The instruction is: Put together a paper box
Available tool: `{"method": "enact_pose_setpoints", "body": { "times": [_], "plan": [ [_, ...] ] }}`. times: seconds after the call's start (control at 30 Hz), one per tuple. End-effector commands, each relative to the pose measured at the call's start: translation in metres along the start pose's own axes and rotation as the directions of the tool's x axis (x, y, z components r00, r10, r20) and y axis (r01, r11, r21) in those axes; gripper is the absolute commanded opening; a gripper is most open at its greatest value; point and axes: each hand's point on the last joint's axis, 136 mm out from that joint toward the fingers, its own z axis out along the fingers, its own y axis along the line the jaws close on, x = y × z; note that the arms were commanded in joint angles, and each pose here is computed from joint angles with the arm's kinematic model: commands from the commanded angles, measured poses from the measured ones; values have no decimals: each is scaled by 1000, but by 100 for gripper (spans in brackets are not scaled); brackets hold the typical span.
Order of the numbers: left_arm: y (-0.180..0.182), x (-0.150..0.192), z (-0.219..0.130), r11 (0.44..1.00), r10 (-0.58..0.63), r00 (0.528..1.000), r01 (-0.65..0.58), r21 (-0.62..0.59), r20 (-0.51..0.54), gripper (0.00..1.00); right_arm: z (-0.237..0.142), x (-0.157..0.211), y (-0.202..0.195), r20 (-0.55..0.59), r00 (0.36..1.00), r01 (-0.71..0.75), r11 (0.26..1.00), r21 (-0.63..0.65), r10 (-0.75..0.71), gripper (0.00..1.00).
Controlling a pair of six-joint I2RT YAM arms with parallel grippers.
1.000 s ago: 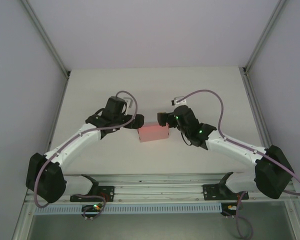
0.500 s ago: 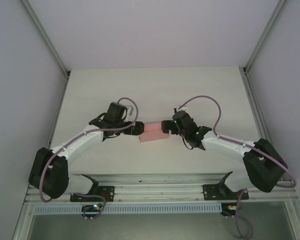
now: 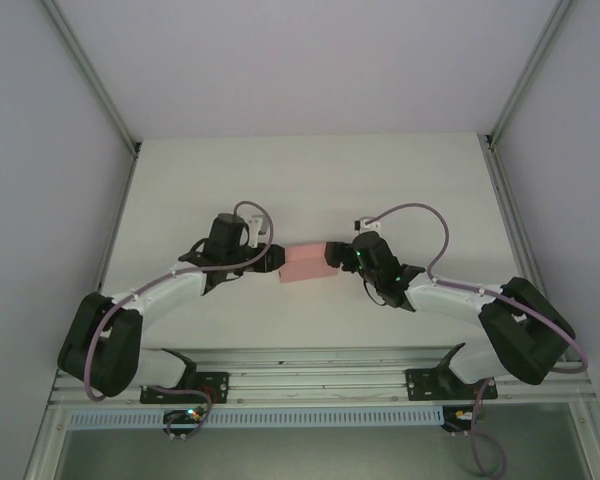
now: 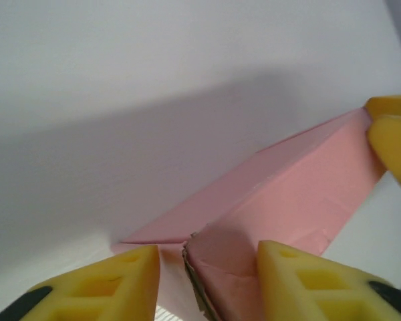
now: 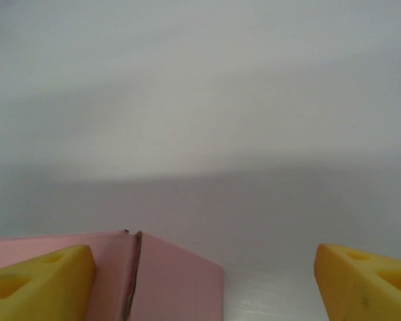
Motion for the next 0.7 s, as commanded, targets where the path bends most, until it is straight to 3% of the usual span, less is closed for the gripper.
{"method": "enact_pose_setpoints", "body": {
  "times": [0.0, 0.07, 0.27, 0.5, 0.67],
  "plan": [
    [38, 59, 11, 993, -94, 986, 83, -80, -137, 32, 3, 61, -42, -168, 984, 77, 993, 91, -61, 77],
    [38, 61, 12, 994, -95, 988, 88, -63, -124, 23, 4, 63, -40, -159, 985, 77, 995, 69, -66, 76],
    [39, 62, 13, 995, -91, 992, 88, -43, -84, 5, 5, 66, -40, -124, 990, 72, 997, 34, -67, 57],
    [38, 58, 14, 996, -83, 994, 81, -33, -68, 2, 6, 63, -33, -114, 991, 70, 997, 16, -67, 45],
    [20, 32, 8, 999, -32, 999, 32, 3, -29, 13, -3, 44, -21, -91, 994, 67, 998, -8, -67, 53]
  ]
}}
